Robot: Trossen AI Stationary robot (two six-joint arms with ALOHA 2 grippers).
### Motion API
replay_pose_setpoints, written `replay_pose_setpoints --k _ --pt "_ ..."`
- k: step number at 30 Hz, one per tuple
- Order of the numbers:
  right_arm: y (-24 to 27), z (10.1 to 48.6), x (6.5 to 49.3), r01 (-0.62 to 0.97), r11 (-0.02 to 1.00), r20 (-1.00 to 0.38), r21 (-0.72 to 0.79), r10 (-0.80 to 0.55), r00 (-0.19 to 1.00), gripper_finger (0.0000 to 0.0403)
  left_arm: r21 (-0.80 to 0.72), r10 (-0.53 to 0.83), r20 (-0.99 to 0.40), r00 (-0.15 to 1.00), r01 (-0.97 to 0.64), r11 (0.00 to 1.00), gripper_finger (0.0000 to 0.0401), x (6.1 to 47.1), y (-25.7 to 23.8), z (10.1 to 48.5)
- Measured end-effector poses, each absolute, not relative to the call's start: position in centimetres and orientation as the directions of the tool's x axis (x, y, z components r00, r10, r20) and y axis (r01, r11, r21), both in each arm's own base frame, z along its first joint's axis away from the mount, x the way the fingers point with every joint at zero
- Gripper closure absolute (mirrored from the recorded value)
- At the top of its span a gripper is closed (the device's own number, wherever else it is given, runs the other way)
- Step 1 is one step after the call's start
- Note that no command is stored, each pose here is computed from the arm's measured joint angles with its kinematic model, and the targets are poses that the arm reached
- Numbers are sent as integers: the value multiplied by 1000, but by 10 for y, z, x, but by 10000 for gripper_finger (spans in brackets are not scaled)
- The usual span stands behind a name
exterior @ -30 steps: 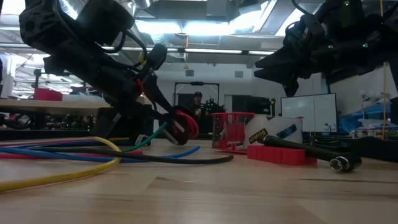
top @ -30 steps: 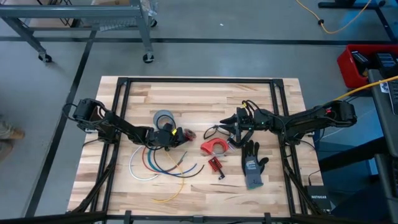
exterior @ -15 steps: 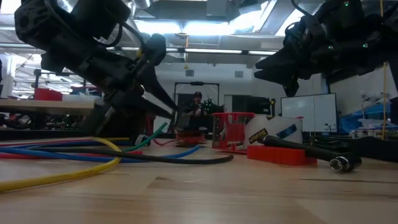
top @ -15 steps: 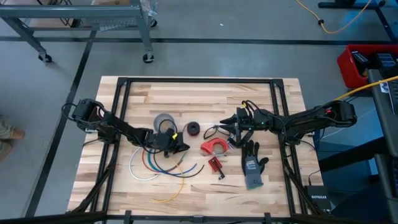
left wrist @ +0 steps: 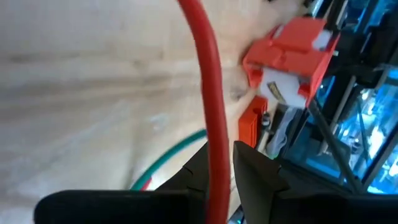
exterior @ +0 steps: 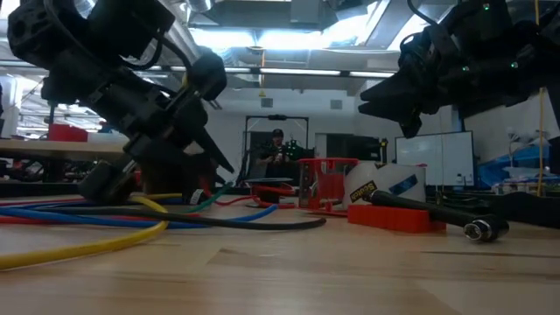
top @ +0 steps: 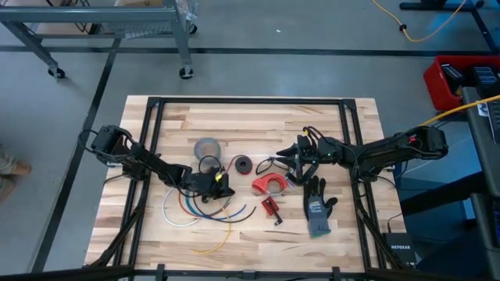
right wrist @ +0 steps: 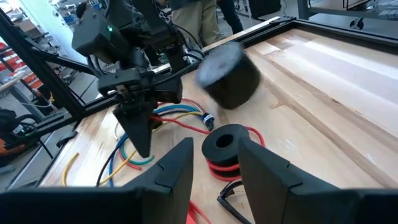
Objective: Coil cords
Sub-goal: Coil the red wire onto the spool, then return to Home Position
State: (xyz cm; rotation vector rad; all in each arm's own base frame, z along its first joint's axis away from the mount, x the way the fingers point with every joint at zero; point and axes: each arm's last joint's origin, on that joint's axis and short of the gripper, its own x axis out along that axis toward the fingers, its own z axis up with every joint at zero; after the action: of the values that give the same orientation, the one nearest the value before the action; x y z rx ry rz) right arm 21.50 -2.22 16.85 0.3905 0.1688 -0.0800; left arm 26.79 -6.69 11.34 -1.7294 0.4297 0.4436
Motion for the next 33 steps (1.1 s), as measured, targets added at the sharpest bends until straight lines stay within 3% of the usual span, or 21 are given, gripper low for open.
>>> replay_pose_setpoints --k 7,14,24,28,33 --pt "-22 169 215 112 927 -179 357 -50 983 272 -840 -91 -501 861 -509 -187 354 265 -81 115" --pt "-22 169 215 115 927 -177 357 -54 983 272 -890 -111 -444 889 -452 -58 354 264 -93 121" --pt "-22 179 216 52 933 -69 355 -29 997 272 -956 52 -116 992 -126 265 354 267 -106 152" --pt "-20 186 216 -41 936 -3 351 44 999 272 -925 101 49 994 7 380 355 267 -106 171" --pt "-17 201 211 -152 933 96 327 127 987 272 -837 136 162 977 63 544 373 261 -98 198"
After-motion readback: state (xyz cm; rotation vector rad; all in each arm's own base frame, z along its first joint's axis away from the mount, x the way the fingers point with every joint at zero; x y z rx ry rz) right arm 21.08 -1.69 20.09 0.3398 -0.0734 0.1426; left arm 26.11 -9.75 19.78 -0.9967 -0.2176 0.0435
